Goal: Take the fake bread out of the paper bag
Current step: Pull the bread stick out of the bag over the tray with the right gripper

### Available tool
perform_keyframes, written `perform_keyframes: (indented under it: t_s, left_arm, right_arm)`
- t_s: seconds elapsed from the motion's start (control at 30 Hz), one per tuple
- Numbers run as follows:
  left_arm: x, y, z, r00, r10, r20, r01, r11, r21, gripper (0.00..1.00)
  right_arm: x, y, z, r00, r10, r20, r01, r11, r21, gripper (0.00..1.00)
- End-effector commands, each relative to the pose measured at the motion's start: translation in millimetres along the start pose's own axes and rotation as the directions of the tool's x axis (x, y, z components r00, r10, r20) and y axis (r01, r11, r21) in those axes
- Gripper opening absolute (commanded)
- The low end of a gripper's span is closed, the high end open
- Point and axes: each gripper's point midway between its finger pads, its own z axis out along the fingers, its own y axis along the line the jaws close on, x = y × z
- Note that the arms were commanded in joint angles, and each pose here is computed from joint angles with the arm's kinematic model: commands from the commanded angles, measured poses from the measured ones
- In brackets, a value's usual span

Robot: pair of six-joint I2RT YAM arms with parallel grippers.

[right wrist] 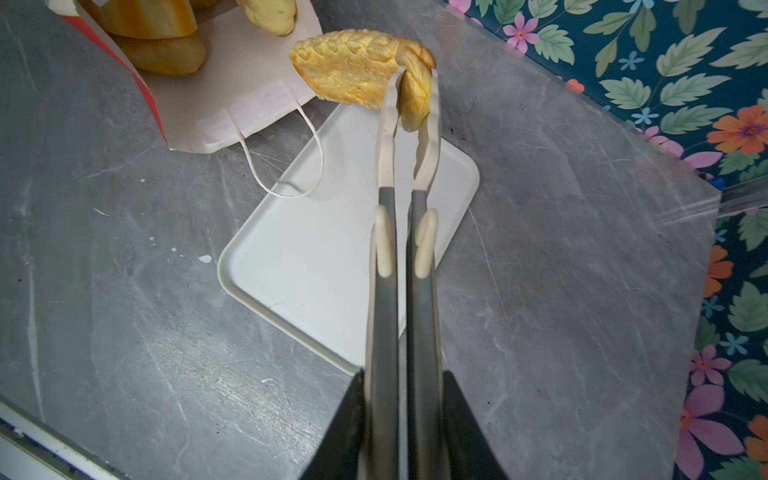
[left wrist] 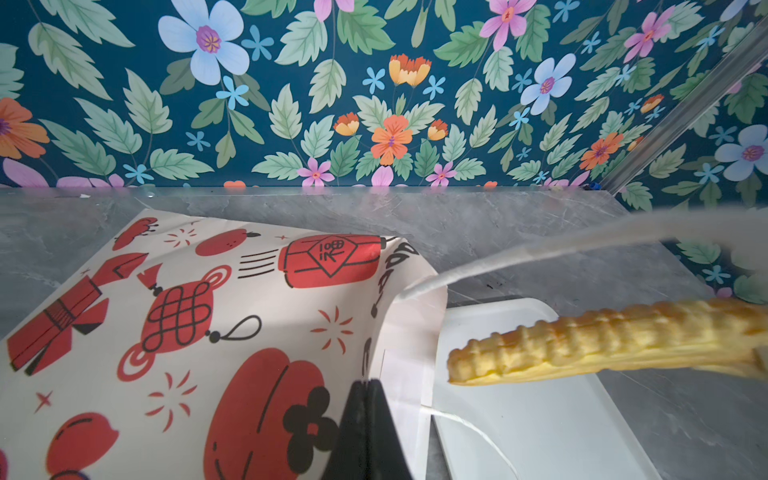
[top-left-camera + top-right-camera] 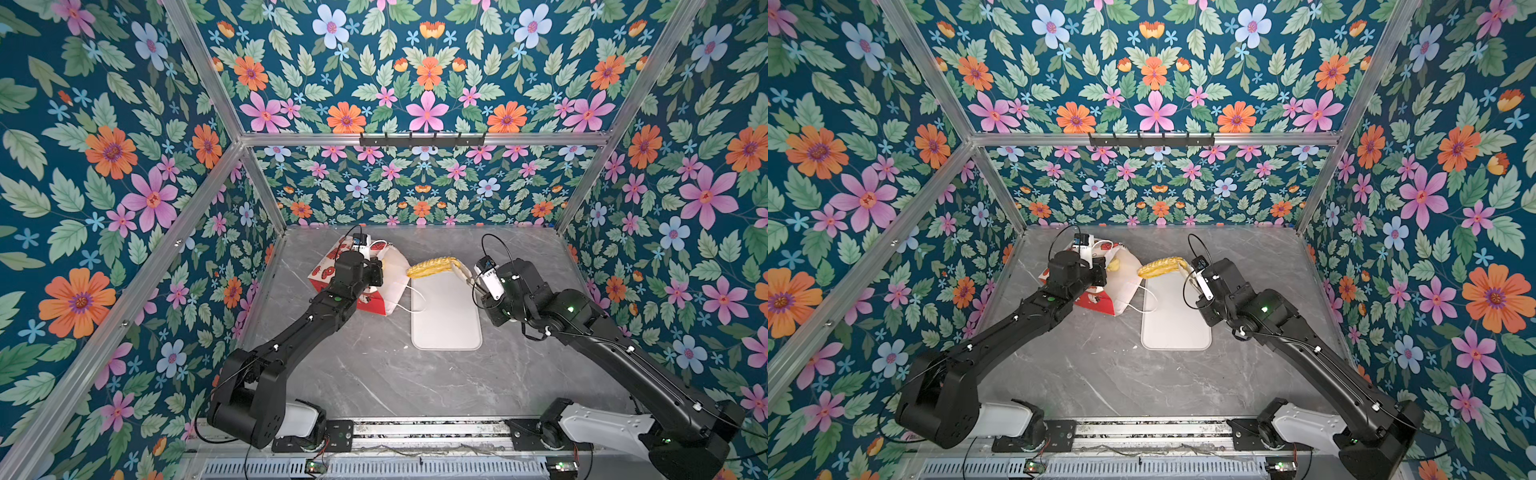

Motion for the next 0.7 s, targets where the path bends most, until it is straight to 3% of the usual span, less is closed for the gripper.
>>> perform_keyframes:
  t_s: [0.0,0.67]
  left_arm:
    - [-5.7,7.0,-0.1,1.000,-0.010,0.020,0.011,0.999,-0.031,0.00]
    - [-4.9,9.6,-5.4,1.000,-0.011,0.023,0.011,1.000,-0.018,0.00]
  right_arm:
    - [3.1,-18.1,-5.0,1.000,-0.004,-0.009,0.004,0.995,0.102,0.08]
    - [13.7,-24.5,30.6,0.996,-0.041,-0.075,0.055,0.978,0.203,0.08]
